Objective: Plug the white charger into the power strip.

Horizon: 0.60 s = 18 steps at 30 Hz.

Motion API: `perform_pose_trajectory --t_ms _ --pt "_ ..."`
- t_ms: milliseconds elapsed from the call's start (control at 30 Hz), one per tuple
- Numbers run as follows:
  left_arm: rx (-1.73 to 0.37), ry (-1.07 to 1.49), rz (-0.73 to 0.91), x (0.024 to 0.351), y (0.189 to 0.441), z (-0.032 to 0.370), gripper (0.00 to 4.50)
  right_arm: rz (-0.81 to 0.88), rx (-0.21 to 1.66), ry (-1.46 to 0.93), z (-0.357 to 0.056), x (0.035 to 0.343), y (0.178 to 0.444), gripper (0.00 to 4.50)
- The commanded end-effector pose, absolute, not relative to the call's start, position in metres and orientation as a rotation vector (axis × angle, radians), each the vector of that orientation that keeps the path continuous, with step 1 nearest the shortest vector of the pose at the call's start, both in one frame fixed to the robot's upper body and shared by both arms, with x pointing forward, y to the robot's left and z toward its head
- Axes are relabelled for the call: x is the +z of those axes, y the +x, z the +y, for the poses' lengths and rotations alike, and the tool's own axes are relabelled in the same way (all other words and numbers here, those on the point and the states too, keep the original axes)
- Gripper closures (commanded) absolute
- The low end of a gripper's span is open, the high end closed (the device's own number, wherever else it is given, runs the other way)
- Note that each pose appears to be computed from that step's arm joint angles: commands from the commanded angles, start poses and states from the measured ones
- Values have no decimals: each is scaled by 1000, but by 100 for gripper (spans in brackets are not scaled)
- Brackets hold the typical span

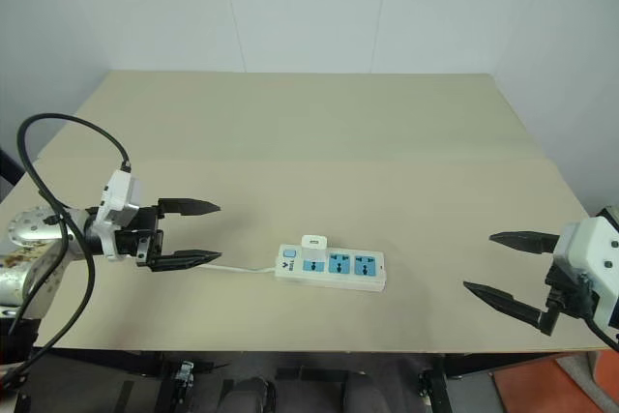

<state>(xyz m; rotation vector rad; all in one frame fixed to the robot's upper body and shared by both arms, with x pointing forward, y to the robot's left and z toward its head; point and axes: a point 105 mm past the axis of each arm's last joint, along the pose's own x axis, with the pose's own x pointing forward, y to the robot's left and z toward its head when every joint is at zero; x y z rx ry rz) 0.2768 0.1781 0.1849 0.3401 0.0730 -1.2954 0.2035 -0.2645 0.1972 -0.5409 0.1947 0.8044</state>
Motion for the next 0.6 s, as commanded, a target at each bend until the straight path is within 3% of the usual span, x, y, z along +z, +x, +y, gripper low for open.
perform_pose_trajectory --t_ms 33,600 --pt "-1322 356 40 194 276 172 3 182 805 -563 -261 200 204 0" --pt "-1348 344 61 194 277 165 3 172 826 -584 -254 199 208 0"
